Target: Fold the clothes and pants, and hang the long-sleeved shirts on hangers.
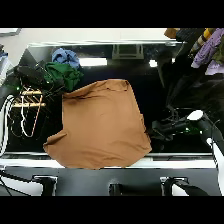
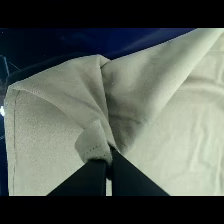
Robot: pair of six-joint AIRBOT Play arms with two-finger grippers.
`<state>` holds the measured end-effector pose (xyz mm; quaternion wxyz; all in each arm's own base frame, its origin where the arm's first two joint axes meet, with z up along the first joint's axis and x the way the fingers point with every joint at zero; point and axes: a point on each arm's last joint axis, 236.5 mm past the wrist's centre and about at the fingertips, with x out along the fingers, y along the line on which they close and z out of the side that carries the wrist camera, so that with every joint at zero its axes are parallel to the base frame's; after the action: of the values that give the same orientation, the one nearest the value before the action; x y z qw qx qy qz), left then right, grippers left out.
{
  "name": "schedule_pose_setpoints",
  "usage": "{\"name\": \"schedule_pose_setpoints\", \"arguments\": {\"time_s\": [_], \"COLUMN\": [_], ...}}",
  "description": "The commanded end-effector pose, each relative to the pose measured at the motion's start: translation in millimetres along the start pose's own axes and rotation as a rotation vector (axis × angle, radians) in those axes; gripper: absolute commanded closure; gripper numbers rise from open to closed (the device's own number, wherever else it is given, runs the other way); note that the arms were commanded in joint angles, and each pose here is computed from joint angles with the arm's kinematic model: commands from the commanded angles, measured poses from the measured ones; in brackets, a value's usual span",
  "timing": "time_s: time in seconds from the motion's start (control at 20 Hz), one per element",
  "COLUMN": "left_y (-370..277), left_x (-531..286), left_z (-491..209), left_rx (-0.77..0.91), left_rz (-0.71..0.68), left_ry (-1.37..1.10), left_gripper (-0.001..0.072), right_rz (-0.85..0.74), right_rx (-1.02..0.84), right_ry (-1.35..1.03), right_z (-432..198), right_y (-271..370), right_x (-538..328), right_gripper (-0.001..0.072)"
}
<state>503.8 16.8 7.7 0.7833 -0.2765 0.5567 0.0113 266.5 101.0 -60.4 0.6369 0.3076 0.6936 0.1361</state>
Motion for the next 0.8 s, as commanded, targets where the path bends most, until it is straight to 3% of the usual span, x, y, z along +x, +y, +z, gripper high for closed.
{"name": "schedule_pose_setpoints", "arguments": {"time_s": [0.0,0.2,0.4,0.45,0.55,0.75], "left_y": [0.6,0.5,0.7,0.7,0.7,1.4], "left_x": [0.3,0.3,0.8,0.8,0.8,0.6], "left_z": [0.0,0.8,0.6,0.5,0.4,-5.6], "left_rx": [0.0,0.001,0.0,0.0,0.0,0.0], "left_rz": [0.0,0.0,0.0,0.0,0.0,0.004], "left_ry": [0.001,-0.003,-0.001,-0.001,-0.001,0.024], "left_gripper": [0.0692,0.0691,0.0692,0.0691,0.0691,0.0692], "right_rz": [0.01,0.08,-0.035,-0.065,-0.039,-0.019], "right_rx": [0.021,0.041,-0.043,-0.036,-0.026,0.018], "right_ry": [0.041,0.042,0.082,0.073,0.032,-0.117], "right_z": [-3.3,-4.4,-19.1,-18.6,-9.5,44.3], "right_y": [-6.9,2.2,3.0,2.2,12.2,38.5], "right_x": [13.7,24.8,47.9,52.5,53.7,5.7], "right_gripper": [0.017,0.0172,0.0188,0.0295,0.0688,0.0682]}}
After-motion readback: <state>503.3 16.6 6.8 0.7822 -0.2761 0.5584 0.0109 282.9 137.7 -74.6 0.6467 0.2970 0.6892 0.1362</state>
